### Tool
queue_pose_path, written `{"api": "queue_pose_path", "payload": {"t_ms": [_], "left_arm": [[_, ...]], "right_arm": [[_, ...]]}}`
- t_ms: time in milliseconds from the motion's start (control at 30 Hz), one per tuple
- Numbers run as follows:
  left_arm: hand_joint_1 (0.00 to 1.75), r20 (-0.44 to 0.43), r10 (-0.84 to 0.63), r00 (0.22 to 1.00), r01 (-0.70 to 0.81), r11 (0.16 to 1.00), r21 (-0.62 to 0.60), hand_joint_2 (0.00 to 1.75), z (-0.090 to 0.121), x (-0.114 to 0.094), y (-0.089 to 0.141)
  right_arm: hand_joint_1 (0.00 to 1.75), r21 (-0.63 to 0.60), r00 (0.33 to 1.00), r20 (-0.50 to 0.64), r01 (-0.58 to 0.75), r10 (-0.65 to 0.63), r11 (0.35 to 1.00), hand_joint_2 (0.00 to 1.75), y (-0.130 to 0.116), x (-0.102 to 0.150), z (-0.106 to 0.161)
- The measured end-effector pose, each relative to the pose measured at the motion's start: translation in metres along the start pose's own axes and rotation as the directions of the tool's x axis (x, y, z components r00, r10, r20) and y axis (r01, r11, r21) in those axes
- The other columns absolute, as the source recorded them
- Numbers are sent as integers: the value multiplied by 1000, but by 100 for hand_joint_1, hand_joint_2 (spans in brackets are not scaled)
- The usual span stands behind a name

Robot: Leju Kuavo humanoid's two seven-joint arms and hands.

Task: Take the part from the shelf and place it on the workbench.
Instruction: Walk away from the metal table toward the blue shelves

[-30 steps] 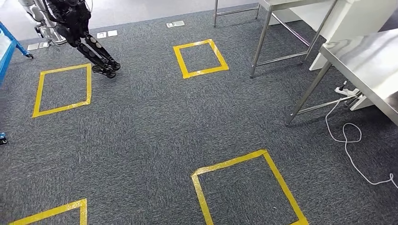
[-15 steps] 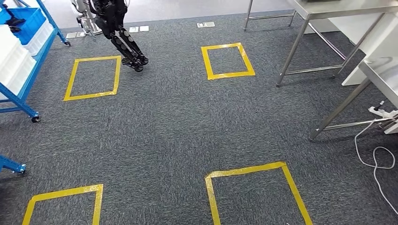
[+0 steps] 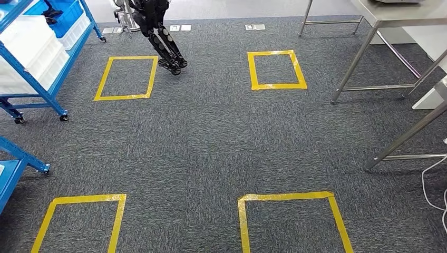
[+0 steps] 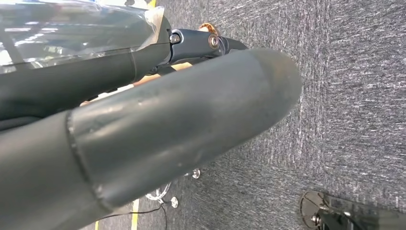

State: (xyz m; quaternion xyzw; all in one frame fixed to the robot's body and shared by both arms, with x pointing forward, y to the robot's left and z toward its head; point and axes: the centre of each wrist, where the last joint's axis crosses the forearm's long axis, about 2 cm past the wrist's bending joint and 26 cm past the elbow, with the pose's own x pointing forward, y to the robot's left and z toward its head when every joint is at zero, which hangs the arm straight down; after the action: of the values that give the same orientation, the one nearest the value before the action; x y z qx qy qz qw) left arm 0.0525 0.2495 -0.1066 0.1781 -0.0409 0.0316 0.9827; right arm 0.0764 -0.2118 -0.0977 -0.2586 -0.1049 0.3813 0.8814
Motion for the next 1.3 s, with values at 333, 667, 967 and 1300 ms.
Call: {"api": "queue_pose_path", "payload": {"t_ms": [333, 667, 967, 1300], "left_arm": [[0, -8, 6, 1000, -6, 1000, 11, 0, 0, 3, 1], [0, -28, 12, 1000, -11, 1000, 22, 0, 0, 0, 1], [0, -98, 87, 991, -80, 994, 70, 0, 0, 1, 2], [0, -156, 158, 975, -140, 983, 117, 0, 4, 2, -6]], "right_arm": [[0, -11, 1000, 13, -25, 25, 1000, 0, 0, 0, 0], [0, -21, 999, 17, -41, 41, 999, 0, -8, 9, -2], [0, -26, 992, 40, -118, 119, 993, 0, -12, 20, -1], [0, -46, 977, 86, -191, 194, 981, 0, -13, 33, 2]]}}
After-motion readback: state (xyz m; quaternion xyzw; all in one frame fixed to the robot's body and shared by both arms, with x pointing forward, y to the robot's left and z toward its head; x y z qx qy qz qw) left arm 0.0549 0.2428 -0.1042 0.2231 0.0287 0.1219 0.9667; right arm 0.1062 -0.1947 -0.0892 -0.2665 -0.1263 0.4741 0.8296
